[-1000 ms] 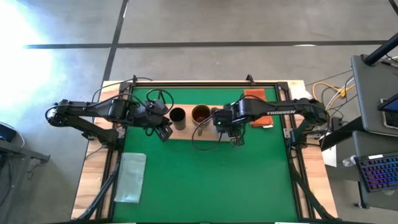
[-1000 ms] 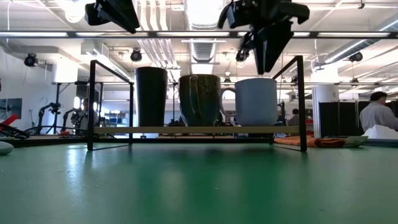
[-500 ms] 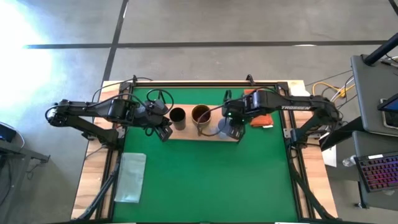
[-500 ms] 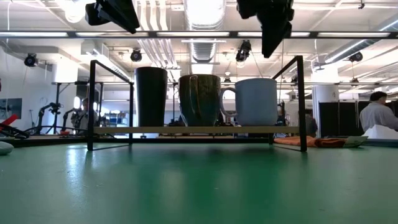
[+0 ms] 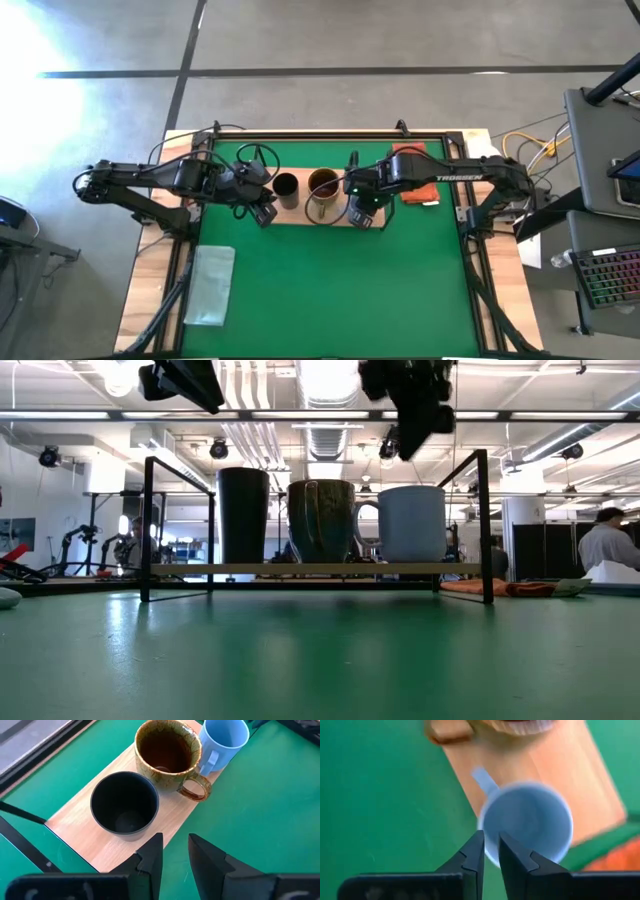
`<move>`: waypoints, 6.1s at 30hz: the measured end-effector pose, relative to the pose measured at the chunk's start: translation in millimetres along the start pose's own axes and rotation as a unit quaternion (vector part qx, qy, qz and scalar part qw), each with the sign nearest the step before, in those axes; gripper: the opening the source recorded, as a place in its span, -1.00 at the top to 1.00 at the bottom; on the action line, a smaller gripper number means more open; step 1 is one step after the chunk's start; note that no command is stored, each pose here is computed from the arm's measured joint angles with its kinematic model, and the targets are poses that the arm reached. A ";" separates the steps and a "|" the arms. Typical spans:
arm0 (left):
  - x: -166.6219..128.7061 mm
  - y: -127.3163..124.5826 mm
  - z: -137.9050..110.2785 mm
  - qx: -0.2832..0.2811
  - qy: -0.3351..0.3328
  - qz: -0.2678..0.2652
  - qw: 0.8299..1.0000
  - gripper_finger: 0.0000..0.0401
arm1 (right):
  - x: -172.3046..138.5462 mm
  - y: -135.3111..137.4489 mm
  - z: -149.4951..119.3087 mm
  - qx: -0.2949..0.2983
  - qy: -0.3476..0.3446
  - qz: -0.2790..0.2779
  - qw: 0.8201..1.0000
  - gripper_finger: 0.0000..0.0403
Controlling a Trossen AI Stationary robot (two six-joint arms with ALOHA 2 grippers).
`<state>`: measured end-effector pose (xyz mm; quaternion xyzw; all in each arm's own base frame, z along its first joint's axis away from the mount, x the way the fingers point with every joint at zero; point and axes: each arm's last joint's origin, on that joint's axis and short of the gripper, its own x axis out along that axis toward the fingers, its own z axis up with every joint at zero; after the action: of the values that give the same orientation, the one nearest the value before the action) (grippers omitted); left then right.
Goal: Stack small to large cups/mugs on shelf
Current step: Adjust the mugs including the cup
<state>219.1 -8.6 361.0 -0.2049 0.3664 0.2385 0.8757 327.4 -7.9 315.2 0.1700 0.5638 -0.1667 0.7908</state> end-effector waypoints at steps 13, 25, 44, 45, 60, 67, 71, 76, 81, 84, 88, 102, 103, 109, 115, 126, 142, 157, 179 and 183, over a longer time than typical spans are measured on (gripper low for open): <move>0.1 -0.1 0.0 0.015 0.000 0.000 1.000 0.61 | 12.9 18.7 17.1 -0.253 -0.053 0.013 0.966 0.39; 0.1 -0.1 0.0 0.015 0.000 0.000 1.000 0.61 | 47.8 19.9 25.4 -0.291 -0.019 -0.010 0.956 0.26; 0.1 0.0 -0.1 0.016 0.001 0.000 1.000 0.61 | 59.2 6.1 26.6 -0.302 -0.004 -0.023 0.953 0.25; 0.0 0.0 -0.1 0.016 0.001 0.000 1.000 0.61 | 60.4 5.4 26.2 -0.302 -0.002 -0.024 0.953 0.25; 0.1 0.1 0.0 0.016 0.000 0.000 1.000 0.61 | 69.7 4.3 18.6 -0.308 0.023 0.003 0.951 0.30; 0.1 0.0 0.0 0.016 0.001 0.000 1.000 0.61 | 69.5 4.4 15.7 -0.326 0.037 0.009 0.945 0.44; 0.0 0.0 0.0 0.014 0.000 0.000 1.000 0.61 | 70.2 3.6 12.9 -0.339 0.050 0.016 0.939 0.57; 0.0 0.0 0.0 0.002 0.000 0.000 1.000 0.61 | 70.2 3.3 12.3 -0.363 0.053 0.017 0.930 0.71; 0.1 0.6 0.5 0.001 -0.009 0.012 1.000 0.61 | 70.2 3.3 12.2 -0.403 0.053 0.019 0.914 0.75; 0.0 1.3 1.1 -0.007 -0.018 0.023 1.000 0.61 | 70.1 3.2 12.0 -0.436 0.053 0.021 0.898 0.73; -0.1 1.8 1.4 -0.014 -0.024 0.031 0.999 0.61 | 69.9 3.6 11.3 -0.487 0.054 0.024 0.871 0.71; 0.0 2.0 2.2 -0.065 -0.034 0.036 0.997 0.61 | 68.7 16.2 3.7 -0.567 0.058 0.030 0.821 0.71; 0.0 2.0 2.2 -0.065 -0.034 0.036 0.997 0.61 | 68.5 17.3 3.2 -0.564 0.057 0.030 0.823 0.71; 0.0 1.7 2.5 -0.066 -0.035 0.034 0.997 0.61 | 68.3 20.7 3.0 -0.567 0.051 0.013 0.822 0.61; 0.0 1.7 2.6 -0.066 -0.036 0.034 0.997 0.61 | 67.9 20.0 4.0 -0.566 0.048 0.003 0.823 0.38; 0.0 1.8 2.4 -0.061 -0.034 0.034 0.997 0.61 | 29.9 22.0 10.7 -0.465 -0.002 -0.001 0.885 0.25; 0.5 1.8 -0.3 0.147 -0.006 0.025 0.989 0.61 | 0.9 69.8 6.6 0.261 -0.129 -0.016 0.956 0.23; -7.9 10.5 -19.2 0.246 0.005 0.001 0.969 0.61 | 80.7 125.5 -45.1 0.496 -0.163 -0.160 0.837 0.37; -51.6 61.4 -84.9 0.262 -0.115 0.063 0.956 0.61 | 130.4 218.4 -49.0 0.501 -0.237 -0.178 0.813 0.59; -53.6 74.4 -94.2 0.285 -0.119 0.062 0.949 0.61 | 138.2 218.5 -50.1 0.510 -0.250 -0.179 0.803 0.63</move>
<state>92.5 -13.5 325.9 0.1065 0.3241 0.2006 0.9184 427.7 198.8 186.5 0.3969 0.2008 -0.6057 0.6597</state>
